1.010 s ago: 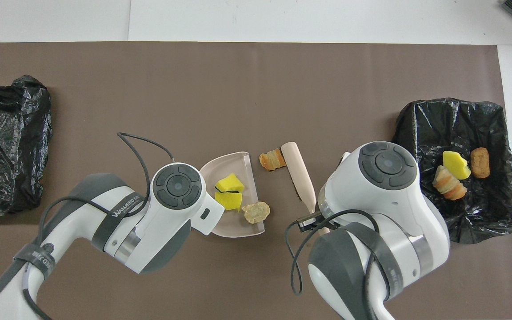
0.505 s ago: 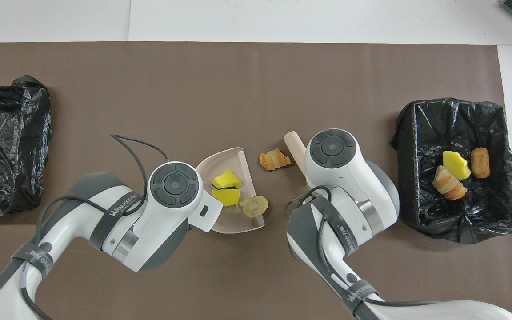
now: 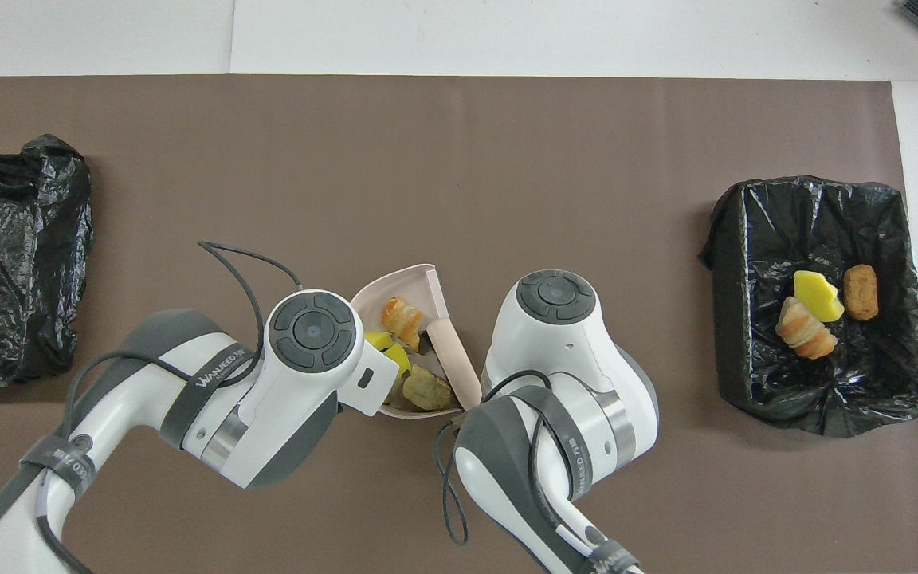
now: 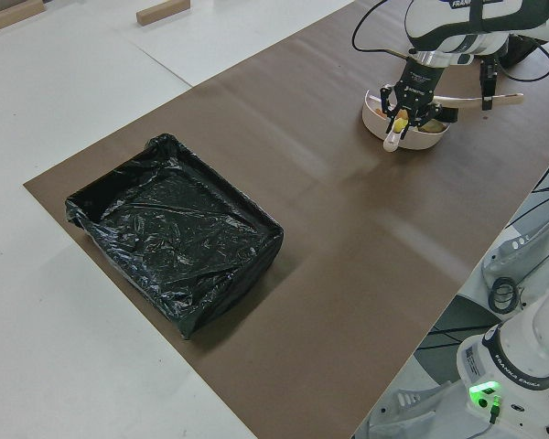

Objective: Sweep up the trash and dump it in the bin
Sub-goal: 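Sweep the remaining crumbs into the dustpan with the brush in the right gripper, then carry the dustpan to the other bin and tip it with the left gripper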

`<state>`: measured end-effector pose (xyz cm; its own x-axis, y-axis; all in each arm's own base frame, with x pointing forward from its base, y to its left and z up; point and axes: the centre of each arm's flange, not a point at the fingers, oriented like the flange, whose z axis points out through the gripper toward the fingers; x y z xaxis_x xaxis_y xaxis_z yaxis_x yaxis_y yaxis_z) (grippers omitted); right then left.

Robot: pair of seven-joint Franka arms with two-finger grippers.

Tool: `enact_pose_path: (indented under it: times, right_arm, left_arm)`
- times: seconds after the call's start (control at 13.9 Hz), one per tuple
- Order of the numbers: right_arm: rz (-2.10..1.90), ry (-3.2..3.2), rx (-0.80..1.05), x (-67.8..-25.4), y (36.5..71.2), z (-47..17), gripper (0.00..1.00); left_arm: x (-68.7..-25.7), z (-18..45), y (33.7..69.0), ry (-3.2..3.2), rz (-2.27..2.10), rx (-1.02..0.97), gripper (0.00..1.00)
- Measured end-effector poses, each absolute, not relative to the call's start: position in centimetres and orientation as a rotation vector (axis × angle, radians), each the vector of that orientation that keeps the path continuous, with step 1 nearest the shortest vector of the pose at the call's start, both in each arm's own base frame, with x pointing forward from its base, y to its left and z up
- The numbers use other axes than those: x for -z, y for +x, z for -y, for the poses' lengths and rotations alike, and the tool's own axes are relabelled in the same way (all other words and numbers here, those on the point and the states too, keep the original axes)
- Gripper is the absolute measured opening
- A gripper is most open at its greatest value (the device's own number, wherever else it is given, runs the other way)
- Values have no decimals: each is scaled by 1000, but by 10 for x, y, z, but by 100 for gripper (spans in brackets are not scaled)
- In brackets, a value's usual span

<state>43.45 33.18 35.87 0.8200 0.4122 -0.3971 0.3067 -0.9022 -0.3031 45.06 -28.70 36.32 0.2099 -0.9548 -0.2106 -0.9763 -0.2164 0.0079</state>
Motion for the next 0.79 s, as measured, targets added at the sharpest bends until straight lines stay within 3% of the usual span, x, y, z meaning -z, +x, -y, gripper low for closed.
enact_pose_path:
  times: [0.58, 0.79]
  right_arm:
    - [295, -2907, -645, -400, 439, -307, 26]
    - [137, -2963, -604, -426, 434, -304, 26]
  left_arm:
    - [-367, 271, 462, -2298, -1947, -242, 31]
    - [-399, 236, 477, -2235, -2009, -188, 31]
